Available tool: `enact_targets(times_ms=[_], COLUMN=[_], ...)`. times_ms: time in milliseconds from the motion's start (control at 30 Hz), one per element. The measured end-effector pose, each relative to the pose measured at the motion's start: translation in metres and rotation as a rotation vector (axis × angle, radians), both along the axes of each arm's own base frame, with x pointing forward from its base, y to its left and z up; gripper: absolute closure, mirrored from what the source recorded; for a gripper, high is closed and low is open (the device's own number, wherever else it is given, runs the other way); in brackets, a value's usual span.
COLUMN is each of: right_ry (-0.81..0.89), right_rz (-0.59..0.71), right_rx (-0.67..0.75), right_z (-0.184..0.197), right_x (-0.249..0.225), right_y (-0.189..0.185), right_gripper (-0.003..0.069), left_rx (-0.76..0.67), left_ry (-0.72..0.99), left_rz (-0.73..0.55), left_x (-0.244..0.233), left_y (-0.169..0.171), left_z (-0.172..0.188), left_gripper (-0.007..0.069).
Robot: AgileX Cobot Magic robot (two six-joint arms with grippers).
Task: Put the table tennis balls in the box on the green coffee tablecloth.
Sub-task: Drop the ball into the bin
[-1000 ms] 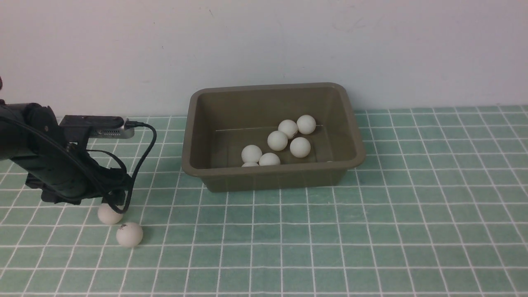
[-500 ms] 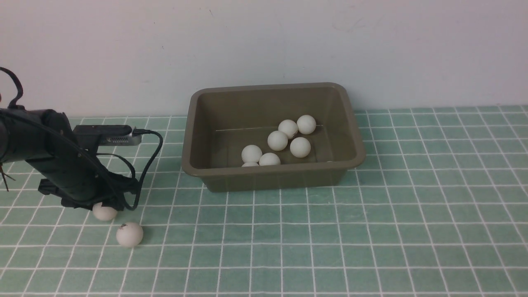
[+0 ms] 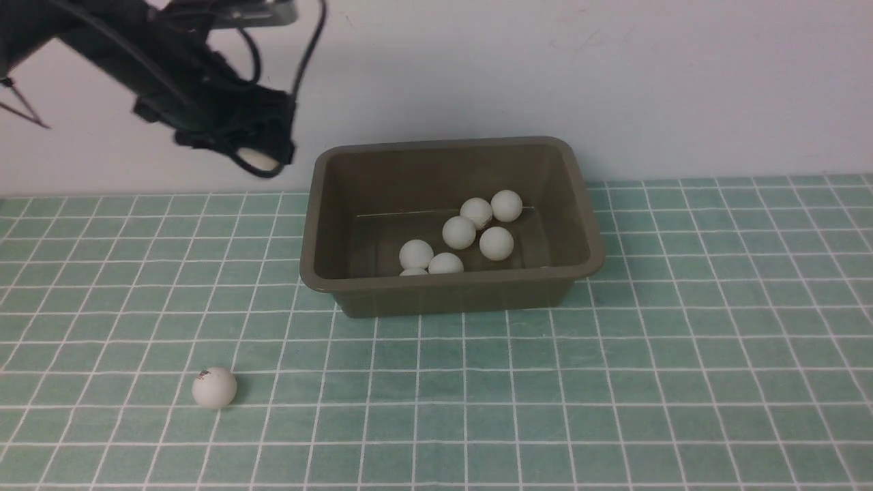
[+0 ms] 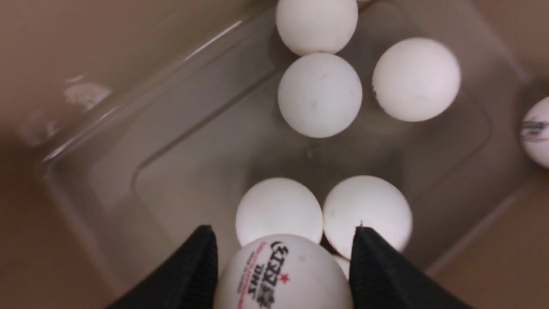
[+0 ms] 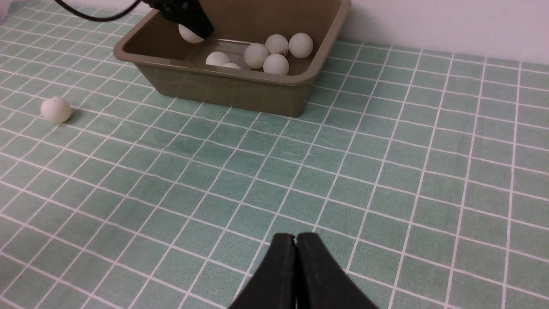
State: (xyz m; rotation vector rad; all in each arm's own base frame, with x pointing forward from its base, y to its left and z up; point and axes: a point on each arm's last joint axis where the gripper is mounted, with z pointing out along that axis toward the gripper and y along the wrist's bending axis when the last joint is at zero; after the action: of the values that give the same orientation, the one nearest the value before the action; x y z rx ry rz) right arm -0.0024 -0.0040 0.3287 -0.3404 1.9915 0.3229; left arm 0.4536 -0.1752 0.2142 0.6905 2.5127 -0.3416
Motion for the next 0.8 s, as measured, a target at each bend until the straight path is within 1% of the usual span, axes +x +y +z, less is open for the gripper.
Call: enact_targets(times_ms=[67,167,233,267,400,467,533,600,667,733,800], right_ry=[0.003,0.002,0.002,0.001,0.001,0.001,0.006,0.012,0.023,0.031,0.032], right_rz=[0.007,0.007,0.007,0.007,0.007,0.007,0.007,0.000,-0.005,-0.007,-0.008], right_rx=[0.009,0.009,0.009,0.010,0.010,0.010,0.008,-0.005,-0.016,-0.023,-0.024], right_z=[0.000,0.000,0.000,0.000,0.000,0.000,0.000,-0.001,-0.002,-0.003,-0.003], right_x=[0.000,0.000,0.000,0.000,0.000,0.000,0.000,0.000,-0.001,-0.001,-0.001], right_y=[0.001,0.001,0.001,0.001,0.001,0.001,0.001,0.000,-0.001,-0.001,-0.002], right_gripper=[0.0676,0.0676,0.0676,0.0676,0.0676,0.0676,0.0676,0.0676,0.0676,0.0676,0.0676], left_rx=[0.009,0.012,0.035,0.052,0.172,0.203,0.206,0.194,0.175,0.159,0.158], left_ry=[-0.008,-0.021,-0.033,-0.034,-0.002,-0.009,0.004,0.025,0.077,0.155,0.222], left_rz=[-0.017,-0.033,-0.062,-0.076,-0.095,-0.037,0.046,0.084,0.118,0.143,0.151], left_x=[0.002,0.003,0.002,-0.001,-0.023,-0.030,-0.037,-0.044,-0.052,-0.066,-0.077], left_y=[-0.003,-0.005,-0.004,-0.003,0.014,0.028,0.051,0.067,0.082,0.098,0.106], left_z=[-0.007,-0.003,0.022,0.035,0.092,0.112,0.123,0.125,0.118,0.106,0.091], left_gripper=[0.0236,0.0137,0.0068,0.0058,0.0057,0.0075,0.0094,0.0105,0.0110,0.0116,0.0116])
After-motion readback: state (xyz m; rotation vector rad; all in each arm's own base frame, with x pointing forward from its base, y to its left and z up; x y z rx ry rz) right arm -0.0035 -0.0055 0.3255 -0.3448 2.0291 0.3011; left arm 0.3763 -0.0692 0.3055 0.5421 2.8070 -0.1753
